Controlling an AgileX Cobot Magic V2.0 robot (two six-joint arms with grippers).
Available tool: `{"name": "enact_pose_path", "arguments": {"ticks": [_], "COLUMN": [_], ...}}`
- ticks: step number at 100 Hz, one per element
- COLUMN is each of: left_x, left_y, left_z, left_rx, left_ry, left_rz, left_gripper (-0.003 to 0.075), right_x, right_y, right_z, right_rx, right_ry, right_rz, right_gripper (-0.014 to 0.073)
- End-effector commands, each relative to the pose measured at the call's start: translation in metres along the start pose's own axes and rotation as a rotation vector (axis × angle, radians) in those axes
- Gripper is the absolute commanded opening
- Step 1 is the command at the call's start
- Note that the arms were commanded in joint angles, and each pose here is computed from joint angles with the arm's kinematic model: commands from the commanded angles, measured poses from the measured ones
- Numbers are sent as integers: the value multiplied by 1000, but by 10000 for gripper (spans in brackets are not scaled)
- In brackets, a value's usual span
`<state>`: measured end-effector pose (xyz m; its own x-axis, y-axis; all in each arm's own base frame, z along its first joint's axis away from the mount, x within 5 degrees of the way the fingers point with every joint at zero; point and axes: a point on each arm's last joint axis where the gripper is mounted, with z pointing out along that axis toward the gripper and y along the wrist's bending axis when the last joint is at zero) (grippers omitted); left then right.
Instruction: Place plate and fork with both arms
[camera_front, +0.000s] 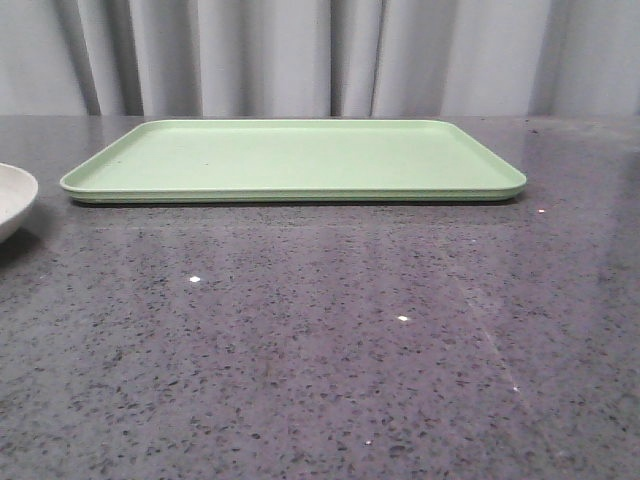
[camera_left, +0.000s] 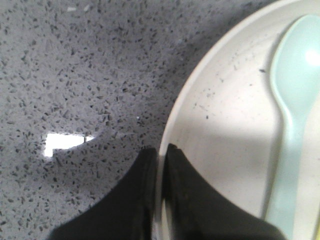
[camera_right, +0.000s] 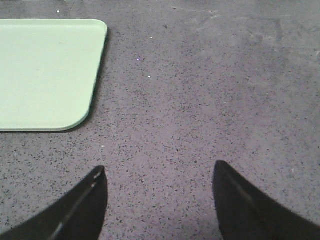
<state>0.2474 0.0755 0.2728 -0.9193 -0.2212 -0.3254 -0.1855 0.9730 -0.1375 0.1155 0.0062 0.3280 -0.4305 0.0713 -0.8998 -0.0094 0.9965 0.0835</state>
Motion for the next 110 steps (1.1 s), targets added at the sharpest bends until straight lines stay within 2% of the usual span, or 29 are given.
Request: {"name": "enact_pose_path", "arguments": {"ticks": [1, 37, 65, 94, 110], "left_x": [-2, -5, -12, -22, -34], "left_y": [-4, -11, -25, -40, -55], "left_z": [-21, -45, -58, -64, -64], "left_rx": [13, 99, 238, 417, 447], "left_ry": [-90, -143, -198, -302, -338], "left_rz": [12, 32, 56, -27, -9], "left_gripper": [-20, -20, -20, -20, -21], "right_x": [-16, -16, -15, -15, -15], "right_y": [1, 1, 1, 1, 1], "right_z": [-4, -4, -4, -3, -3], "right_rx": [-2, -2, -2, -1, -1], "right_ry": [-91, -91, -87, -82, -81], "right_rz": [-2, -2, -2, -2, -2], "right_gripper": [469, 469, 469, 469, 469]}}
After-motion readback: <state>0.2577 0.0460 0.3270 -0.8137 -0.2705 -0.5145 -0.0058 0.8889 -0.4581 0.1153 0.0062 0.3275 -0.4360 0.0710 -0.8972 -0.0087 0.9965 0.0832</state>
